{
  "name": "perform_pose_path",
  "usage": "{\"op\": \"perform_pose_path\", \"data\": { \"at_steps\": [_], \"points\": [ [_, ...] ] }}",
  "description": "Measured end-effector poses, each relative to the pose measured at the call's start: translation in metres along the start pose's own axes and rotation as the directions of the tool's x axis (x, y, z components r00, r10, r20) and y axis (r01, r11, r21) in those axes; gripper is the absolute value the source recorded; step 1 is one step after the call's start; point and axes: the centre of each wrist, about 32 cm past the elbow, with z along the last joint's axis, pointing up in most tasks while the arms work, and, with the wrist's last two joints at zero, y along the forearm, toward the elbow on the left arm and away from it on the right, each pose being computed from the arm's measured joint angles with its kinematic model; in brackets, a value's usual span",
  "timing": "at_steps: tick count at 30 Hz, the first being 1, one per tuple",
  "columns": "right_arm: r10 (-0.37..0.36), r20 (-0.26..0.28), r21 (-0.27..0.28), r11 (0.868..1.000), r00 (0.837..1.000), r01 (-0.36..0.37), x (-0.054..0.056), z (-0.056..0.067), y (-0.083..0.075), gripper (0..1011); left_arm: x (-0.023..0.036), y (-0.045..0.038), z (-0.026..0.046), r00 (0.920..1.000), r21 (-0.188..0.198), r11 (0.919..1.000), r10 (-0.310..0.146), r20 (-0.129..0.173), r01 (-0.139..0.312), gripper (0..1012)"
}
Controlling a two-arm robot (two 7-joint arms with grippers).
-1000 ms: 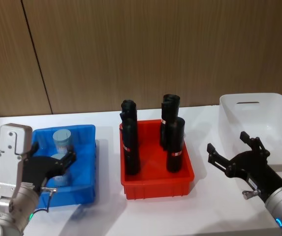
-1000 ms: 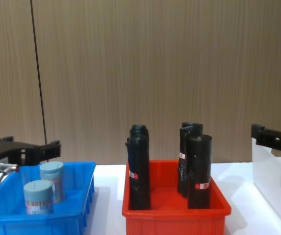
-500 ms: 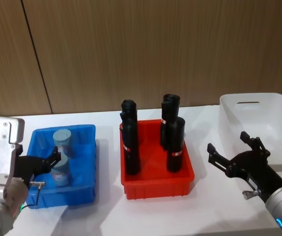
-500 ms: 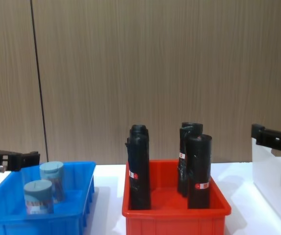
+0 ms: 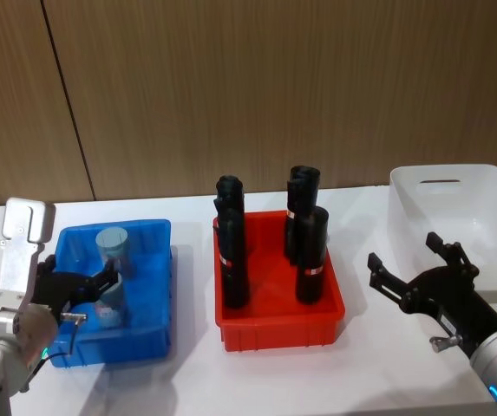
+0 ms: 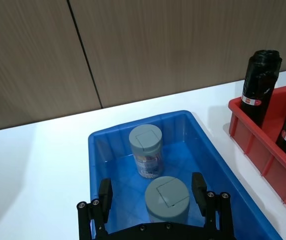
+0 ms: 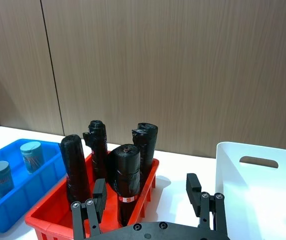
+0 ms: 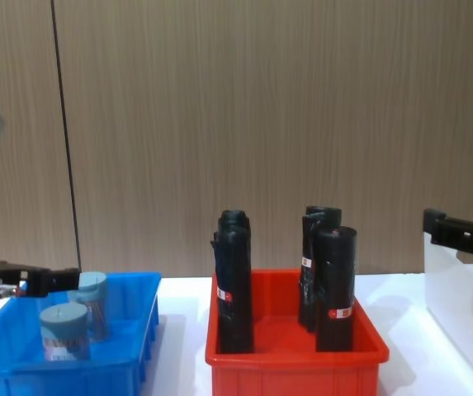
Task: Pick the cotton swabs from the blue box and place them into the white box.
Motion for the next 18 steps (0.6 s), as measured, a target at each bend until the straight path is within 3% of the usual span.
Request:
{"op": "perform_pose_path", "data": {
  "at_steps": [10, 18],
  "points": [
    [0.000, 0.000, 0.000, 1.000, 1.000, 0.000, 0.000, 0.000, 0.000, 1002, 0.0053, -0.0151, -0.0085, 0.9965, 0.027, 0.9961, -0.084, -0.001, 0.084, 1004],
    [0.000, 0.000, 0.000, 1.000, 1.000, 0.000, 0.000, 0.000, 0.000, 1002, 0.0073, -0.0217, -0.0164, 0.9926, 0.047, 0.9915, -0.121, -0.004, 0.121, 1004]
  ]
}}
